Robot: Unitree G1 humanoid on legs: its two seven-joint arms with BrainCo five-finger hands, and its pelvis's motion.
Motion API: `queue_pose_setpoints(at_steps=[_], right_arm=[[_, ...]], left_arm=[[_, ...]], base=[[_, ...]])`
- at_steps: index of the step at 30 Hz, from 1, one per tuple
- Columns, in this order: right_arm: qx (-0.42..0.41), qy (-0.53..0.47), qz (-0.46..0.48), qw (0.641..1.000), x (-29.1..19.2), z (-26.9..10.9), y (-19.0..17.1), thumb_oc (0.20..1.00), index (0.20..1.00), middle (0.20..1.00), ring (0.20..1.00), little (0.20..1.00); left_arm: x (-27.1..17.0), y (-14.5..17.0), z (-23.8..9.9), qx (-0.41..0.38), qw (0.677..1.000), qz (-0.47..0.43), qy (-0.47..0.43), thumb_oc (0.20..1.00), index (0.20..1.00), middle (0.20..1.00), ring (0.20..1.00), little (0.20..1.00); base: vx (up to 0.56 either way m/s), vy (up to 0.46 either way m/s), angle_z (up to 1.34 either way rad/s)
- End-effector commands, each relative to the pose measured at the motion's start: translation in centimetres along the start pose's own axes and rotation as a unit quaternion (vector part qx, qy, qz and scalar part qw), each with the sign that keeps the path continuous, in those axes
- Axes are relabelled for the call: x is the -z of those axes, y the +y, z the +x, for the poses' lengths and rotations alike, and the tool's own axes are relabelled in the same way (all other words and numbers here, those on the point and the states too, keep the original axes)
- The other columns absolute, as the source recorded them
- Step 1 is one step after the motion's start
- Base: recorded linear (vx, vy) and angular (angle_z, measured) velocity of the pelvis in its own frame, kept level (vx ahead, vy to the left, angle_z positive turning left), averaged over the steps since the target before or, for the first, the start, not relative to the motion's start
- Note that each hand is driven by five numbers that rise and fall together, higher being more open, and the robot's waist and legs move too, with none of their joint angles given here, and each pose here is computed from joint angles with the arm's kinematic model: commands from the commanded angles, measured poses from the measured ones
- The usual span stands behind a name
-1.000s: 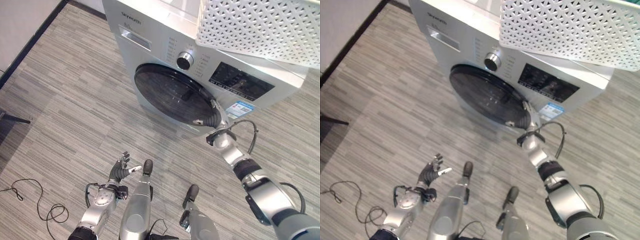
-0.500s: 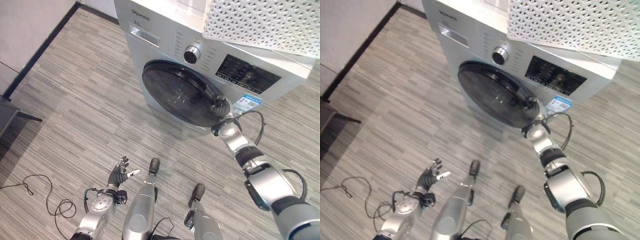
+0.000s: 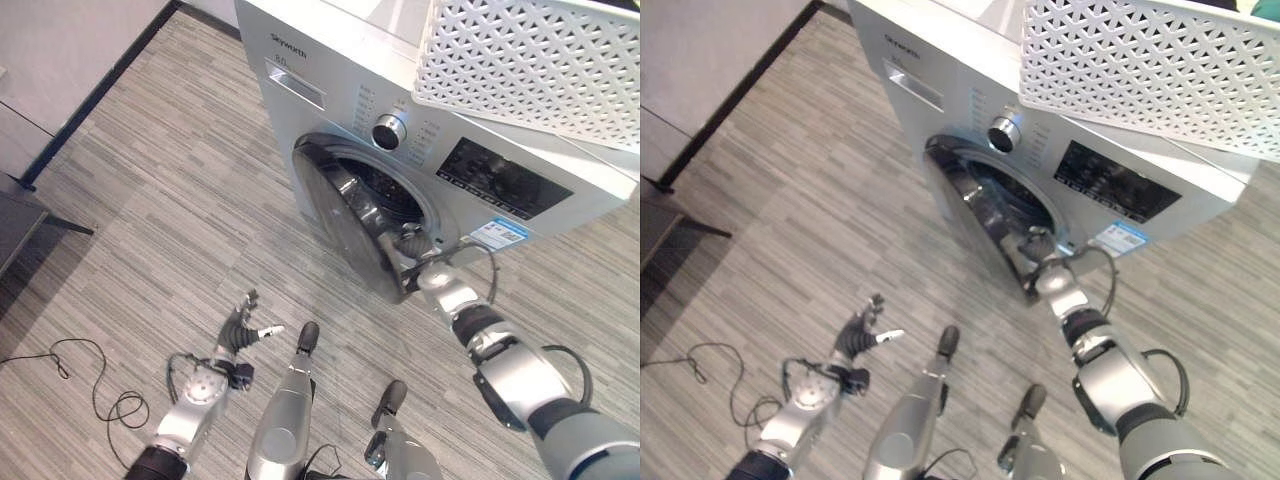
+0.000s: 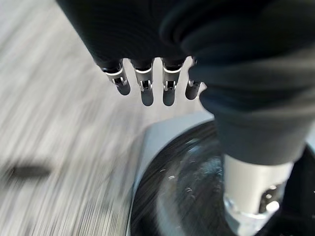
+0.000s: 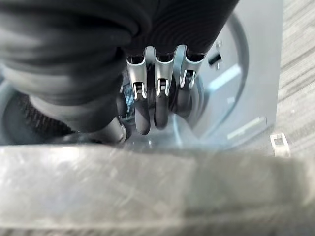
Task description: Grab the laundry basket,head to the washer,open it,put in the laundry and shut it.
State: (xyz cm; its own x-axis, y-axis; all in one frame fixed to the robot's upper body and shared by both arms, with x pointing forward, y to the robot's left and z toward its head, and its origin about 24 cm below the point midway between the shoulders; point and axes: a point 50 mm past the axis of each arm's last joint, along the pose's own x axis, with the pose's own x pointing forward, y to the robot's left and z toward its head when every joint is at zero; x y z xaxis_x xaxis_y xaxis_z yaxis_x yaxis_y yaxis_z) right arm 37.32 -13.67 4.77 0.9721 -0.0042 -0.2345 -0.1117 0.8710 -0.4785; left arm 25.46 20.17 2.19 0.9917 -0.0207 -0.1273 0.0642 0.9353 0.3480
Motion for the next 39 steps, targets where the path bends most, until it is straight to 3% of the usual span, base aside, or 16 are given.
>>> queue_pose_setpoints(at_steps=[1,2,7,12,22,24,25,26,28,30,32,33,37,38,39], right_arm=[[-0.057,-0.04,0.025,0.997,-1.5,-0.7,3.9,1.0,1.0,1.0,1.0,1.0],[-0.078,-0.025,0.037,0.996,-0.5,-1.3,5.6,1.0,1.0,1.0,1.0,1.0],[-0.121,0.002,0.045,0.992,1.5,-2.6,8.1,1.0,1.0,1.0,1.0,1.0],[-0.161,0.055,0.045,0.984,4.9,-4.2,9.6,1.0,1.0,1.0,1.0,1.0],[-0.18,0.124,0.002,0.976,9.9,-5.8,8.6,1.0,1.0,1.0,1.0,1.0],[-0.176,0.146,0.002,0.974,11.2,-6.3,8.2,1.0,1.0,1.0,1.0,1.0],[-0.177,0.155,0.008,0.972,11.9,-6.7,8.2,1.0,1.0,1.0,1.0,1.0],[-0.177,0.155,0.008,0.972,11.9,-6.7,8.1,1.0,1.0,1.0,1.0,1.0],[-0.187,0.158,0.005,0.97,12.5,-7.1,8.1,1.0,1.0,1.0,1.0,1.0],[-0.207,0.147,-0.014,0.967,12.7,-7.5,8.2,1.0,1.0,1.0,1.0,1.0],[-0.206,0.131,-0.045,0.969,13.2,-7.7,6.8,1.0,1.0,1.0,1.0,1.0],[-0.206,0.131,-0.045,0.969,13.2,-7.7,6.8,1.0,1.0,1.0,1.0,1.0],[-0.198,0.157,-0.058,0.966,14.9,-8.3,5.9,1.0,1.0,1.0,1.0,1.0],[-0.198,0.157,-0.058,0.966,14.9,-8.3,5.9,1.0,1.0,1.0,1.0,1.0],[-0.191,0.168,-0.054,0.966,15.5,-8.6,5.5,1.0,1.0,1.0,1.0,1.0]], left_arm=[[-4.2,2.7,-0.4,-0.06,0.984,0.121,-0.114,1.0,1.0,1.0,1.0,1.0],[-7.8,4.6,-0.9,-0.113,0.956,0.185,-0.198,1.0,1.0,1.0,1.0,1.0],[-13.1,5.7,-2.0,-0.154,0.913,0.214,-0.312,1.0,1.0,1.0,1.0,1.0],[-18.0,3.7,-2.6,-0.052,0.905,0.104,-0.41,1.0,1.0,1.0,1.0,1.0],[-21.4,1.7,-3.2,0.13,0.885,-0.028,-0.446,1.0,1.0,1.0,1.0,1.0],[-21.2,0.2,-3.4,0.216,0.874,-0.094,-0.424,1.0,1.0,1.0,1.0,1.0],[-20.5,-2.1,-3.3,0.317,0.859,-0.138,-0.378,1.0,1.0,1.0,1.0,1.0],[-20.5,-2.2,-3.3,0.318,0.859,-0.138,-0.378,1.0,1.0,1.0,1.0,1.0],[-18.4,-5.0,-2.8,0.447,0.837,-0.144,-0.281,1.0,1.0,1.0,1.0,1.0],[-15.0,-5.8,-1.3,0.506,0.828,-0.171,-0.173,1.0,1.0,1.0,1.0,1.0],[-9.2,-4.5,0.2,0.482,0.863,-0.145,-0.048,1.0,1.0,1.0,1.0,1.0],[-9.2,-4.5,0.2,0.482,0.863,-0.145,-0.048,1.0,1.0,1.0,1.0,1.0],[-4.5,0.4,0.7,0.455,0.886,0.023,0.085,1.0,1.0,1.0,1.0,1.0],[-4.5,0.4,0.8,0.456,0.886,0.024,0.084,1.0,1.0,1.0,1.0,1.0],[-3.5,2.5,1.7,0.414,0.898,0.111,0.098,1.0,1.0,1.0,1.0,1.0]], base=[[0.02,-0.051,-0.08],[0.03,-0.064,-0.06],[0.02,-0.042,-0.01],[0.03,-0.015,0.01],[0.02,0.007,-0.06],[0.0,0.016,0.0],[0.0,0.0,0.0],[0.0,0.0,0.0],[-0.02,0.029,-0.08],[-0.03,0.042,-0.31],[-0.02,0.024,-0.46],[-0.02,0.002,-0.52],[-0.02,0.005,-0.15],[0.0,0.0,0.0],[-0.01,-0.005,-0.08]])
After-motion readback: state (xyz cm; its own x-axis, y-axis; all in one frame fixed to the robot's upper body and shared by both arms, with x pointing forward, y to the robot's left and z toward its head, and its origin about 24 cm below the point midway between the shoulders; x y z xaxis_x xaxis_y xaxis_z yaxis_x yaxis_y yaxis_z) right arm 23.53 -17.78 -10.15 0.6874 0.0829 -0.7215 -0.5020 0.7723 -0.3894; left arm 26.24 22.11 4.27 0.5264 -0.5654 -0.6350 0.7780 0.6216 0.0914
